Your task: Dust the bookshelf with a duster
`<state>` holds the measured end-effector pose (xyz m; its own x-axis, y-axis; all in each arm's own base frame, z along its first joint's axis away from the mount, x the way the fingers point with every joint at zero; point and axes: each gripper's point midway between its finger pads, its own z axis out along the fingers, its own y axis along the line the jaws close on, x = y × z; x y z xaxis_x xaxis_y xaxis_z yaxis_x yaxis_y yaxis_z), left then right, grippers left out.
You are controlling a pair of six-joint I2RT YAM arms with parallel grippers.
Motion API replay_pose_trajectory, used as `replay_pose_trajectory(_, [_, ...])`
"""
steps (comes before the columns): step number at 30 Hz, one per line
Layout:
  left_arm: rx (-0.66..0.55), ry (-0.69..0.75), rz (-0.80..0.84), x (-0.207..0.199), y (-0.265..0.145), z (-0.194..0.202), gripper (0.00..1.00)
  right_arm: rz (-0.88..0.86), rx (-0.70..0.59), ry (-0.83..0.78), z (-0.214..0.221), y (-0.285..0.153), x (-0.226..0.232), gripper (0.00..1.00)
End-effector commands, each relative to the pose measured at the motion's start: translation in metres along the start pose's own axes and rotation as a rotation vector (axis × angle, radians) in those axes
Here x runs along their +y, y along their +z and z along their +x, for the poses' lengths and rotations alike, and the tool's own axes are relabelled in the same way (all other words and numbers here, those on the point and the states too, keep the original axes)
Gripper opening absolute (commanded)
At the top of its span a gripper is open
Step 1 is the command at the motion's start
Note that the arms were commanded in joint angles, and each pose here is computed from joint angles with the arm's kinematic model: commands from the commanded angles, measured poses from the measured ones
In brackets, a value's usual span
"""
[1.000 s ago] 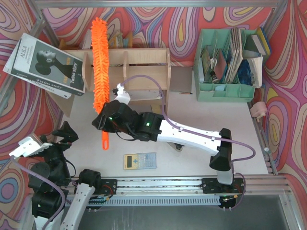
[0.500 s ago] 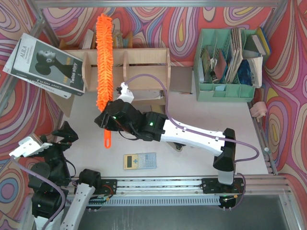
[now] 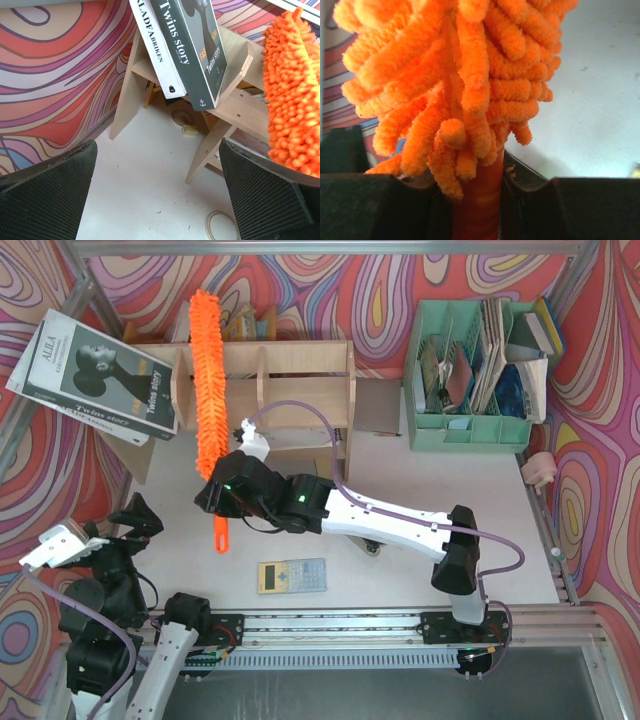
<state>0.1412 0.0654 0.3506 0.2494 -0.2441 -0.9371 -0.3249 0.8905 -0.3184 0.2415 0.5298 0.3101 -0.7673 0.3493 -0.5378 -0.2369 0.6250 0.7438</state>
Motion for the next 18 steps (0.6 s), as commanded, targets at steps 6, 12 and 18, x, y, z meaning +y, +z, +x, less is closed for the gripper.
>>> replay_pose_trajectory(6, [-0.002,0.021,-0.017,0.003,0.000,-0.002,0.98,0.051,-0.121,0.066,-0.042,-0.024,-0.024,0.00])
replay_pose_trajectory(12, [0.000,0.021,-0.015,0.003,0.000,-0.001,0.98,0.048,-0.171,0.070,-0.057,-0.044,-0.026,0.00])
replay_pose_trajectory(18, [0.001,0.021,-0.015,0.003,0.000,-0.001,0.98,0.063,-0.202,0.080,-0.068,-0.059,-0.038,0.00])
